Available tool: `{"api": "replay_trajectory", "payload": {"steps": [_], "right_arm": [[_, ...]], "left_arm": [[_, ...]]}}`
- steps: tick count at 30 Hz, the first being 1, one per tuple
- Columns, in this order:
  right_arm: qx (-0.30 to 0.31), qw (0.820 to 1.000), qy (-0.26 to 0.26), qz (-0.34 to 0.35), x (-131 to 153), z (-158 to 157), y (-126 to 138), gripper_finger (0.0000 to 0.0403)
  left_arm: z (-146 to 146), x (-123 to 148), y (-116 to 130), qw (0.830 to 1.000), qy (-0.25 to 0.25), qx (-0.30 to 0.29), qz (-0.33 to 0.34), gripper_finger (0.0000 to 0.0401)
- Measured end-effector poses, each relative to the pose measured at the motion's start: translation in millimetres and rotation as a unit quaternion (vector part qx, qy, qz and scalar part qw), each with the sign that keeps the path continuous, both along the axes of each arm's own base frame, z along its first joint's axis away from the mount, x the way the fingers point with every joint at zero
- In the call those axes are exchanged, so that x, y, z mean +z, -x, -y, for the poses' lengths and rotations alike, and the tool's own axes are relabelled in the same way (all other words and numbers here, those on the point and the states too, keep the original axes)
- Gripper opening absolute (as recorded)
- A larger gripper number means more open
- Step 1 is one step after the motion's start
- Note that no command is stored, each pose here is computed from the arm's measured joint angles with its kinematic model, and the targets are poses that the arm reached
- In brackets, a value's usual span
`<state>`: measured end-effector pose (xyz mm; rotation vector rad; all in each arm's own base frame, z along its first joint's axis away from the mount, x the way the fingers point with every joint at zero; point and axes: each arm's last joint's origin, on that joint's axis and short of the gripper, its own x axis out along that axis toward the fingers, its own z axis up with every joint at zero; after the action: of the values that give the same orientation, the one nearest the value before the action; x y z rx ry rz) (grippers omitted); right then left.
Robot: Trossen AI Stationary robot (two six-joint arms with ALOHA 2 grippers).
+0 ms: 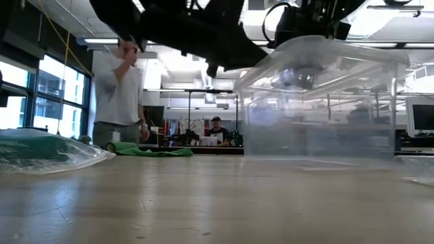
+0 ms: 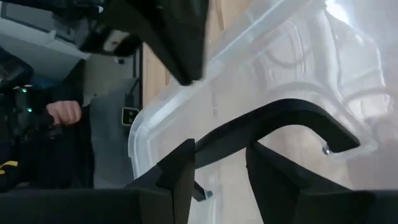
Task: Roll bandage
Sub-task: Open the transparent bin
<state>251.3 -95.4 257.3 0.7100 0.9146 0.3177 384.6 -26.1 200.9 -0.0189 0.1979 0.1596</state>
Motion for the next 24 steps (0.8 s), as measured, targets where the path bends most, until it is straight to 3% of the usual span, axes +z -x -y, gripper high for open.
{"api": "replay_trajectory", "payload": {"steps": [14,20,24], "right_arm": [[-0.008,0.999,0.009,0.036,1.9,-5.0,-11.6,0.0135],[-0.029,0.998,0.051,0.012,0.4,-11.1,-14.4,0.0137],[-0.035,0.996,0.077,0.003,-0.6,-14.1,-15.7,0.0161]], "left_arm": [[-19.3,8.4,-22.1,1.0,0.021,-0.01,-0.003,0.0025],[-20.2,9.0,-22.7,1.0,0.02,-0.006,-0.007,0.0025],[-22.4,7.7,-22.5,1.0,0.019,-0.002,-0.012,0.0025]]}}
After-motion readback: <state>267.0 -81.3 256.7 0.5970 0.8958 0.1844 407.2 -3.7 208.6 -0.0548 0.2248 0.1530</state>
